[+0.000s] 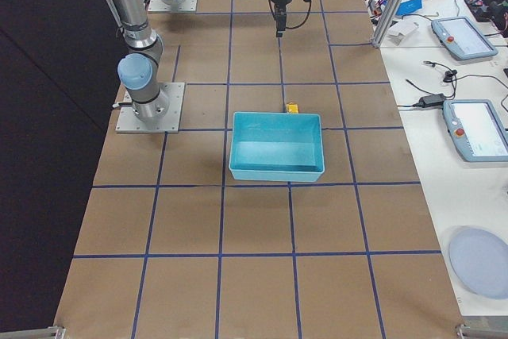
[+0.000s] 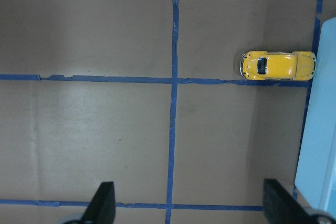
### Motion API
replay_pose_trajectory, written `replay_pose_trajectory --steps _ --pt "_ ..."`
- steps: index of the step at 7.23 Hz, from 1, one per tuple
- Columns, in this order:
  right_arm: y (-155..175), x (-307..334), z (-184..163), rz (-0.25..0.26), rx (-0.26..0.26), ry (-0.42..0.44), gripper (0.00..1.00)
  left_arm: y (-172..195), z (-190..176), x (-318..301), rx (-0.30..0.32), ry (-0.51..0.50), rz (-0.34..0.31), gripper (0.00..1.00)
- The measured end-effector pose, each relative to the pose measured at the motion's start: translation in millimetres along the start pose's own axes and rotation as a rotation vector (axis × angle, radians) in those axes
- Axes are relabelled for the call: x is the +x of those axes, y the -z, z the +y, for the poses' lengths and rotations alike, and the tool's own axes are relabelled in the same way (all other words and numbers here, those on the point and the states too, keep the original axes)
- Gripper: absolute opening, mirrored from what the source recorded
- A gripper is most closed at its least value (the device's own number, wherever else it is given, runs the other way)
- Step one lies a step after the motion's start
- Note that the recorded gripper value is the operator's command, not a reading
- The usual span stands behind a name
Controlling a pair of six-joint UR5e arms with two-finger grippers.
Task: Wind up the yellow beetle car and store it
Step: 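Lower the right gripper onto the car by the bin and grasp it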
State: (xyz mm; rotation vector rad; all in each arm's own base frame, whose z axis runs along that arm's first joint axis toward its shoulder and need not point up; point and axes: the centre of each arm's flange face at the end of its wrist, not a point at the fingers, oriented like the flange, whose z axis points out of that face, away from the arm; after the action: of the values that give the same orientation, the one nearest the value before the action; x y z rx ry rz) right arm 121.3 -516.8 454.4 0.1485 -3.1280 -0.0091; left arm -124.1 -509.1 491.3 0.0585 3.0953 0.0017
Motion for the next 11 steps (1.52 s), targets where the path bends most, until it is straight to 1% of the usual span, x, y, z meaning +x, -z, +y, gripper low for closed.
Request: replay_pose_trajectory --steps 1,2,3,4,5,6,7,8,9,11 --pt "-1.1 12.4 -3.7 0.001 0.005 0.113 1.00 -2.0 -0.2 -7.6 -0.011 0.053 -0.004 1.00" --pt "-1.5 28.2 -8.6 0.006 0.019 0.235 1.00 -1.5 -0.2 -12.8 -0.020 0.076 -0.006 1.00" --pt "-3.7 42.3 -15.0 0.020 0.037 0.383 1.00 0.7 -0.4 -15.2 -0.029 0.085 -0.007 1.00" --pt "-7.0 52.9 -20.0 0.034 0.046 0.495 1.00 0.7 -1.7 -16.0 -0.036 0.088 -0.006 1.00" --pt "-8.3 61.0 -21.0 0.046 0.045 0.545 1.00 -2.5 -3.6 -15.9 -0.048 0.097 -0.003 1.00" --pt "-13.0 69.0 -20.9 0.078 0.021 0.568 1.00 -6.2 -5.2 -15.7 -0.065 0.113 0.000 1.00" --pt "-23.3 78.2 -22.4 0.123 -0.014 0.607 1.00 -7.4 -6.8 -15.4 -0.072 0.125 0.002 1.00" --pt "-40.2 83.8 -24.4 0.147 -0.048 0.695 1.00 -7.0 -8.1 -15.1 -0.074 0.131 0.004 1.00" --pt "-65.9 86.1 -27.2 0.150 -0.073 0.815 1.00 -6.6 -8.7 -14.5 -0.074 0.133 0.005 1.00" --pt "-137.5 91.8 -44.6 0.180 -0.059 1.063 0.99 -5.5 -8.9 -12.7 -0.072 0.134 0.011 1.00"
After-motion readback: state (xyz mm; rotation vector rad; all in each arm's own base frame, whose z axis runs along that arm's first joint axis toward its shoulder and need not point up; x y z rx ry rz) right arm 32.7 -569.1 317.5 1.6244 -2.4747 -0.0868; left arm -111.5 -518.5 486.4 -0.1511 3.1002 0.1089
